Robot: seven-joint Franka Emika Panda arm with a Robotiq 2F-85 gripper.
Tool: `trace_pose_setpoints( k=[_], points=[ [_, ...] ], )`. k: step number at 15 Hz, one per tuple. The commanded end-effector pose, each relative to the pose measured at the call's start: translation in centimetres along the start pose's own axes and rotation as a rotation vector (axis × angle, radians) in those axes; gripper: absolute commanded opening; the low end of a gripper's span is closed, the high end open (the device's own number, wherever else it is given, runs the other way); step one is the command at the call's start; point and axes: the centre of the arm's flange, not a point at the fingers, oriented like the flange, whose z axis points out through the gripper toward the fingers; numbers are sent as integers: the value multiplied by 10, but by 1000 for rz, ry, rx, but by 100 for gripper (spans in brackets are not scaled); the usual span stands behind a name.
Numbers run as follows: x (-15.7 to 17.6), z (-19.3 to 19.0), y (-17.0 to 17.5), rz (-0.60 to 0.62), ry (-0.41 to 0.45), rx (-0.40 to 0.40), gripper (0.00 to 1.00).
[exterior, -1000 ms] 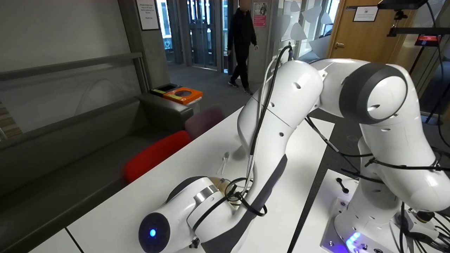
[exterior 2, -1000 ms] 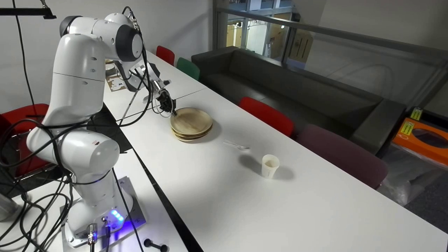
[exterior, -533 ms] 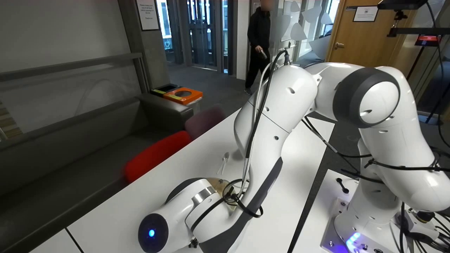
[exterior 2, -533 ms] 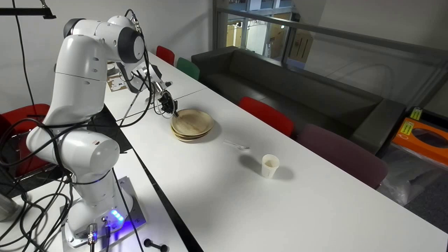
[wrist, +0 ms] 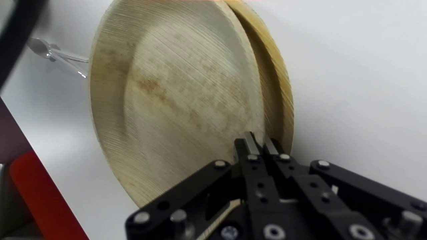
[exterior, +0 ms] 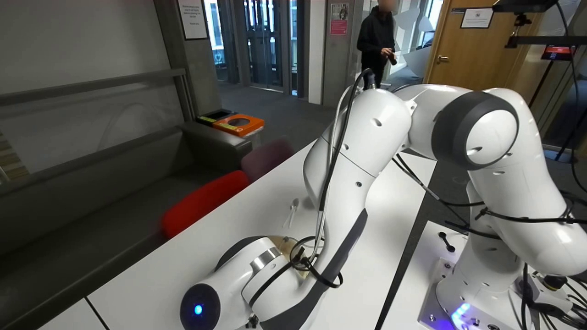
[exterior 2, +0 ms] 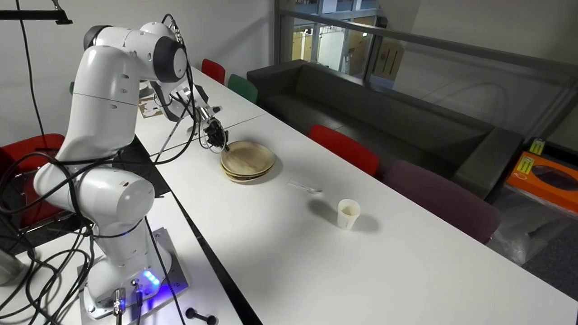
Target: Put the right plate on the left stacked plates
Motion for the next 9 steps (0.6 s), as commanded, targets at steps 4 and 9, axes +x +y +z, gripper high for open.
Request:
trace_pose_setpoints(
  k=[4,9],
  points=[
    [5,-2,-4,-35,25,-7,1],
    [-2,-1,-7,-12,3,-1,5]
  ],
)
